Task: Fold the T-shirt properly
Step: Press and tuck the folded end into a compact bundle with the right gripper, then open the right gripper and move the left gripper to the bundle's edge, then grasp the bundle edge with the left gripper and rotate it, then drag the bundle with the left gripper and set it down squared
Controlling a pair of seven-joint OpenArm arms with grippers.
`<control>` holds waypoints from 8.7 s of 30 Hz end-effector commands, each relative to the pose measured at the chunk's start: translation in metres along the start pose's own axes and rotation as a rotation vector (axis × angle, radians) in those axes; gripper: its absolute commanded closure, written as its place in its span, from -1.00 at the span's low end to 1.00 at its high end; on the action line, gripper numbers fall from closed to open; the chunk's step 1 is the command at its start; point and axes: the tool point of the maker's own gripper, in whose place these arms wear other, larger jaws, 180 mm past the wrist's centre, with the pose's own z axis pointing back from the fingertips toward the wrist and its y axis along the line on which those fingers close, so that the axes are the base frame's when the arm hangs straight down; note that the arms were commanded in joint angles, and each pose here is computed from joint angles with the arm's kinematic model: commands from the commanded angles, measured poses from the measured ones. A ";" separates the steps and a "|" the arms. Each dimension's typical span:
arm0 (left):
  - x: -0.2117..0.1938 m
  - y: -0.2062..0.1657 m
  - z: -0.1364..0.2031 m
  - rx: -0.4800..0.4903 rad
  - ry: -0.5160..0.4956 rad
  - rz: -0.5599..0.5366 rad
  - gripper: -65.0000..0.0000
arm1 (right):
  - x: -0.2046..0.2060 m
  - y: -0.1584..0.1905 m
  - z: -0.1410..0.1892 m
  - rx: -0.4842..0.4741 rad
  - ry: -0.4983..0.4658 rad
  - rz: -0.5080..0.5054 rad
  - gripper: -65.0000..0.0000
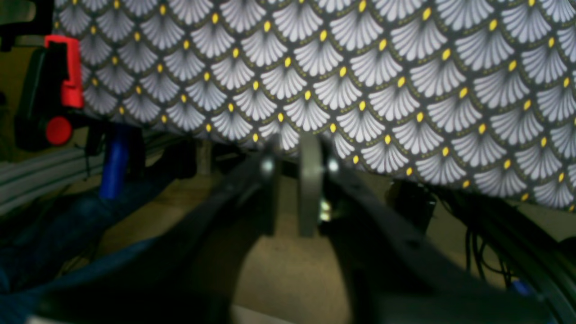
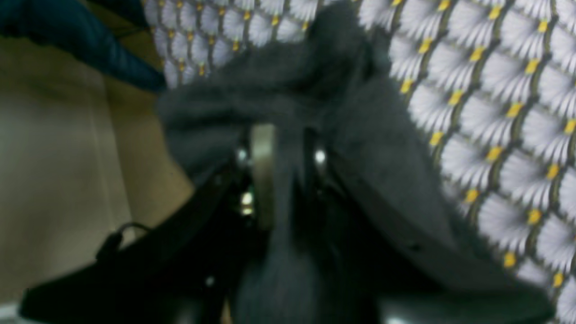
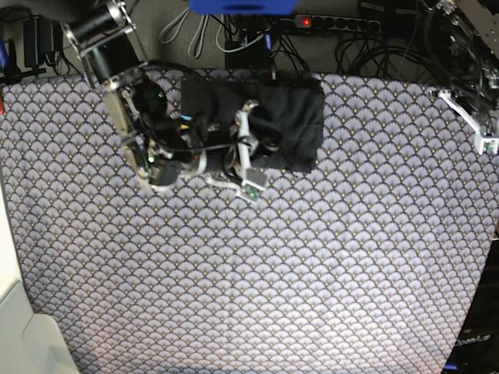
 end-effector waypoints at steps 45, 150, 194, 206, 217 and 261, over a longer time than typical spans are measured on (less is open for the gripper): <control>0.057 -0.256 0.001 -0.966 -0.196 -0.081 -0.52 | -0.087 -0.054 0.159 -0.395 0.061 -0.040 0.25; 0.146 -0.445 0.029 -0.824 -0.213 -0.733 0.98 | -0.112 -0.111 0.301 -0.830 -0.079 -0.228 0.26; 0.181 -0.493 0.040 -0.578 -0.395 -1.269 0.98 | -0.128 -0.111 0.313 -0.862 -0.075 -0.275 0.26; 0.187 -0.494 0.033 -0.489 -0.438 -1.363 0.98 | -0.128 -0.111 0.312 -0.861 -0.074 -0.276 0.26; 0.198 -0.486 0.030 -0.400 -0.464 -1.398 0.98 | -0.128 -0.111 0.311 -0.857 -0.073 -0.275 0.26; 0.174 -0.383 -0.028 -0.552 -0.200 -0.638 0.98 | -0.104 -0.108 0.231 -0.659 -0.136 -0.287 0.27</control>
